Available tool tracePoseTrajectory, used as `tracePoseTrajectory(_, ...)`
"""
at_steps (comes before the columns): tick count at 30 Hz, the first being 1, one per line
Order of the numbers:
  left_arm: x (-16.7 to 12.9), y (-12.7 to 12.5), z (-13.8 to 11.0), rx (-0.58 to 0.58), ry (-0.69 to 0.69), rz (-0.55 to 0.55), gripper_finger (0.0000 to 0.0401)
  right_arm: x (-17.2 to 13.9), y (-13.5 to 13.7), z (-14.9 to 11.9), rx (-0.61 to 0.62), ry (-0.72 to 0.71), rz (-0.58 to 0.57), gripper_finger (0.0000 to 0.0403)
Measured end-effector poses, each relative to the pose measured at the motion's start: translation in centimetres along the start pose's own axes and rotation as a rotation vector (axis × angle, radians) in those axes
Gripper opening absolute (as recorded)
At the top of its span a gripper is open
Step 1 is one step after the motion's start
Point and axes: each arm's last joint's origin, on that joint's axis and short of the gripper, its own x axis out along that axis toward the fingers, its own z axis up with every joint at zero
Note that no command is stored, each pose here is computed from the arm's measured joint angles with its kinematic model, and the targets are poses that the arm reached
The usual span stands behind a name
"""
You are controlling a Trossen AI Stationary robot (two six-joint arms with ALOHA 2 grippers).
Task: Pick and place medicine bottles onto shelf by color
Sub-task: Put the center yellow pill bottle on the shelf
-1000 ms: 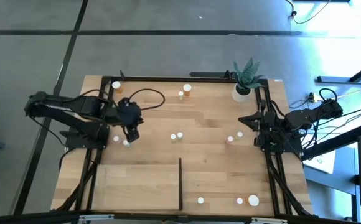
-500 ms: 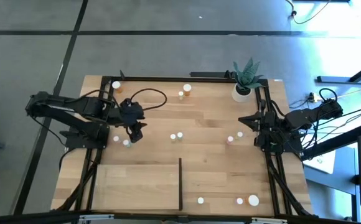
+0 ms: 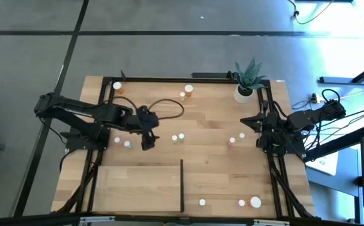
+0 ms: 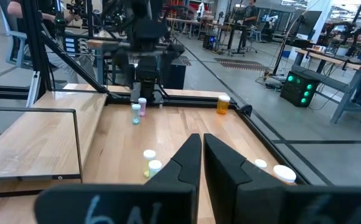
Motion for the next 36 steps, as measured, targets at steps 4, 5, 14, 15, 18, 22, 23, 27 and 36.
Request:
tracePoseTrajectory(4,2.0,-0.8,0.6,0.068,-0.002,-0.003,0.0360,0.0,0.0,0.0,0.000,0.000,0.000,0.0022)
tracePoseTrajectory(5,2.6,-1.0,0.7,0.084,-0.001,-0.003,0.0361,0.0,0.0,0.0,0.000,0.000,0.000,0.0022)
tracePoseTrajectory(14,7.7,-2.4,0.8,0.177,0.070,0.017,0.0361,0.0,0.0,0.0,0.000,0.000,0.000,0.0022)
tracePoseTrajectory(15,8.3,-2.4,0.7,0.179,0.075,0.019,0.0361,0.0,0.0,0.0,-0.001,0.001,0.001,0.0022)
tracePoseTrajectory(18,9.5,-2.4,0.7,0.175,0.099,0.021,0.0361,0.0,0.0,0.0,-0.001,0.000,0.000,0.0022)
tracePoseTrajectory(22,10.6,-2.1,0.8,0.161,0.112,0.005,0.0361,0.0,0.0,0.0,-0.001,0.000,0.000,0.0022)
tracePoseTrajectory(23,10.8,-2.0,0.8,0.163,0.112,0.005,0.0361,0.0,0.0,0.0,0.000,0.000,0.000,0.0022)
tracePoseTrajectory(27,11.0,-1.5,1.1,0.160,0.102,0.011,0.0361,0.0,0.0,0.0,-0.001,0.001,0.000,0.0022)
tracePoseTrajectory(36,12.4,-1.7,0.9,0.161,0.111,0.011,0.0361,0.0,0.0,0.0,-0.001,0.001,0.000,0.0022)
